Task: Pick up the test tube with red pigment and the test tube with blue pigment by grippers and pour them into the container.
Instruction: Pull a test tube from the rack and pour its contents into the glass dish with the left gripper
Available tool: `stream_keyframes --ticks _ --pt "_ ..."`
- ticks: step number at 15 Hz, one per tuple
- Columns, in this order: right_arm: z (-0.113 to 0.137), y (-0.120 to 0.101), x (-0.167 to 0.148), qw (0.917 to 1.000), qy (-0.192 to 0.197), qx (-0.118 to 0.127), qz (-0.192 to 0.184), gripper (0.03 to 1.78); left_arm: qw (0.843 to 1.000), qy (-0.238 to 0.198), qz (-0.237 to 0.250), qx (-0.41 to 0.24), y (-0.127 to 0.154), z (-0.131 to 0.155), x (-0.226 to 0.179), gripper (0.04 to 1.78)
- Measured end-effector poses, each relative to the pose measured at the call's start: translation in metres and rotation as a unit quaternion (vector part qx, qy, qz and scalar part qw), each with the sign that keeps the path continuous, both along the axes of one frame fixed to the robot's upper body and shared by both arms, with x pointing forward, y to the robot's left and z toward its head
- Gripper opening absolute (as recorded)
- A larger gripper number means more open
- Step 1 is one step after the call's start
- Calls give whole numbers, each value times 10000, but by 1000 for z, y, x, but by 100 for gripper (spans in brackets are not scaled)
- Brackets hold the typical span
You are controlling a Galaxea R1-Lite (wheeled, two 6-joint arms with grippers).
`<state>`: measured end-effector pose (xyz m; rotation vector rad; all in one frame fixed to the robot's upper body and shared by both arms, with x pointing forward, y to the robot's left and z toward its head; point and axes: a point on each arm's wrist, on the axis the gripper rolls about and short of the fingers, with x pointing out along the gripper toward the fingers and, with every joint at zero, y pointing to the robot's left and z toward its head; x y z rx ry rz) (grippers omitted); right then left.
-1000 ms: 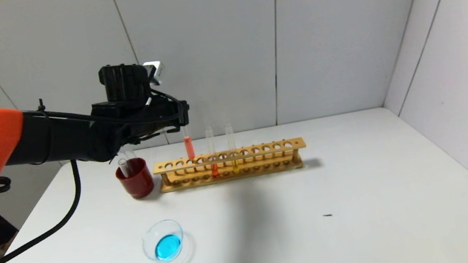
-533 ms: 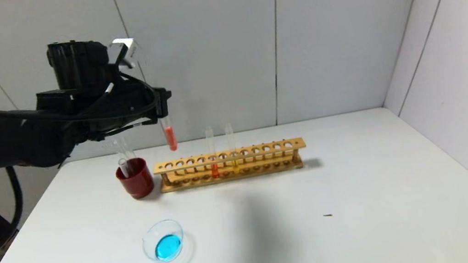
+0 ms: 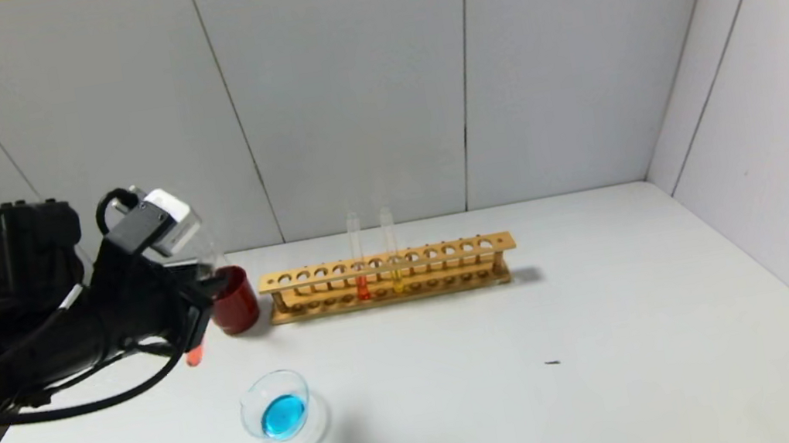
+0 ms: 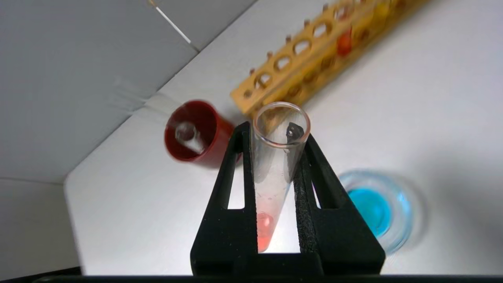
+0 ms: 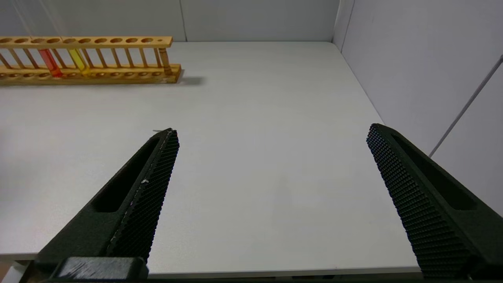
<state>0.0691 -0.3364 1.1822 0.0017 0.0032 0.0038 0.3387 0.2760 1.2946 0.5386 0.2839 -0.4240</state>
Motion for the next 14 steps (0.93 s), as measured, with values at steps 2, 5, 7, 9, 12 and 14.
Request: stream_keyframes --ticks 2,5,7,9,12,14 --pt "0 0 0 10000 0 0 2 175 9981 -204 -179 549 6 -9 -12 32" --pt "0 0 0 10000 0 0 0 175 9929 -321 -421 1069 8 -13 -18 32" --pt "0 0 0 10000 0 0 -2 175 9881 -347 -604 1375 8 -18 -20 32" --pt "0 0 0 10000 0 0 0 175 9823 -362 -745 1679 9 -23 -22 32" --pt "0 0 0 10000 0 0 0 175 9694 -434 -1007 2198 9 -29 -25 32" --pt "0 0 0 10000 0 0 0 175 9583 -556 -1169 2546 10 -30 -27 32"
